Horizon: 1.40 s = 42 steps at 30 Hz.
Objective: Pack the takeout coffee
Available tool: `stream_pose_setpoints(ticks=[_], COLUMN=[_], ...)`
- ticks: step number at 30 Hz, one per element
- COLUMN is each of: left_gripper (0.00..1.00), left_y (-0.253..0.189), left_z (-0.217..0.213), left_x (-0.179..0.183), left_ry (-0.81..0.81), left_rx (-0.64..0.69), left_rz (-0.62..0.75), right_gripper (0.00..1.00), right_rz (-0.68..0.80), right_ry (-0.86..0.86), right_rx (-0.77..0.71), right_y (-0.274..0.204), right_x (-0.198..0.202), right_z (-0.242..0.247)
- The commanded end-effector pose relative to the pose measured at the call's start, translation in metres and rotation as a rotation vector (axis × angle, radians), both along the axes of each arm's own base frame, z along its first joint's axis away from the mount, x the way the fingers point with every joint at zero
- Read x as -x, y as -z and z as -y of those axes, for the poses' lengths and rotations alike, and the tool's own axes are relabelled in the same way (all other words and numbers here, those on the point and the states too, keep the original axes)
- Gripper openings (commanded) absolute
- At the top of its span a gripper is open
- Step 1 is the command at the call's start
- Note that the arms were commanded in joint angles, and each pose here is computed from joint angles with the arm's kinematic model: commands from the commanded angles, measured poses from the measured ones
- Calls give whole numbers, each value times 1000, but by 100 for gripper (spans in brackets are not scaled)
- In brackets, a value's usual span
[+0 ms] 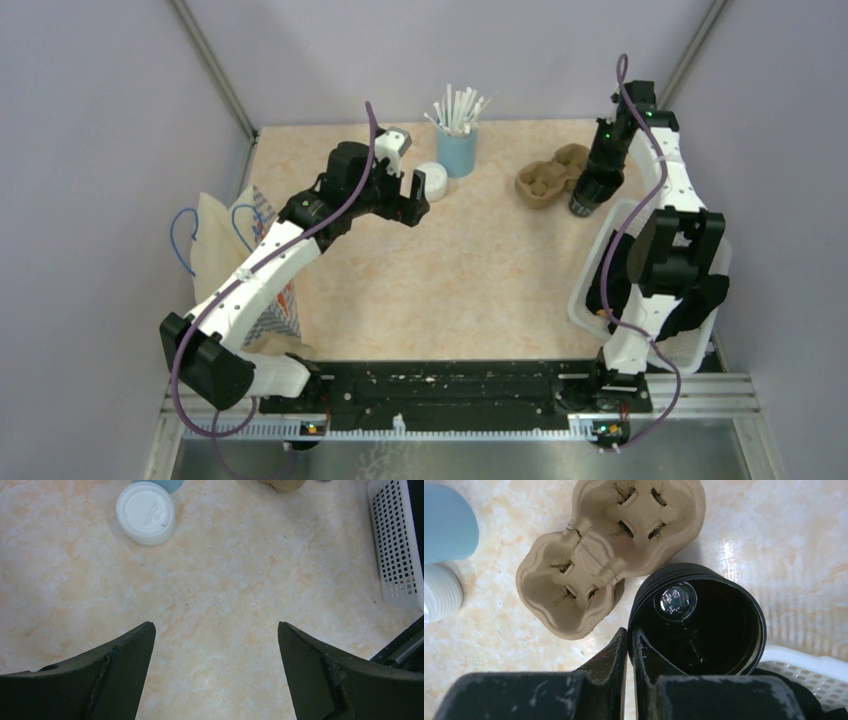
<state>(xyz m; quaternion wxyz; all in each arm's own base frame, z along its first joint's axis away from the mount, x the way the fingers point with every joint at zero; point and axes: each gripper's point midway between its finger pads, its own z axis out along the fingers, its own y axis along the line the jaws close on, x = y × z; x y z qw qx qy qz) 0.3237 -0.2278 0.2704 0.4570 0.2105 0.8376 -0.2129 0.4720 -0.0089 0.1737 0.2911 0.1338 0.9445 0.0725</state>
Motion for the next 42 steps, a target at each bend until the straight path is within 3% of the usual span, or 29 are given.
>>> stream_pose_setpoints(ticks=[1,9,20,33,38,42], left_gripper=[98,98,98,98,98,98], left_y=[-24,-25,-27,-42,-48,-55], left_z=[7,6,4,0,-2,-11], left_x=[-2,-1,3,7,9,8], left_ry=[22,23,20,13,-2,-46], left_rx=[45,45,41,55,61,62], left_rz=[72,77,85,125,143,163], right_gripper=[5,0,0,0,0,0], right_rz=[61,64,63,164,265,290], right_ry=[-6,-18,-4,33,-14,-217], right_rx=[45,102,285,428,502,483], right_y=[-32,-40,-56,-119,-163,-153], right_x=[9,11,17,36,52,65], right_z=[-2,-5,-6,-8,-34,-93])
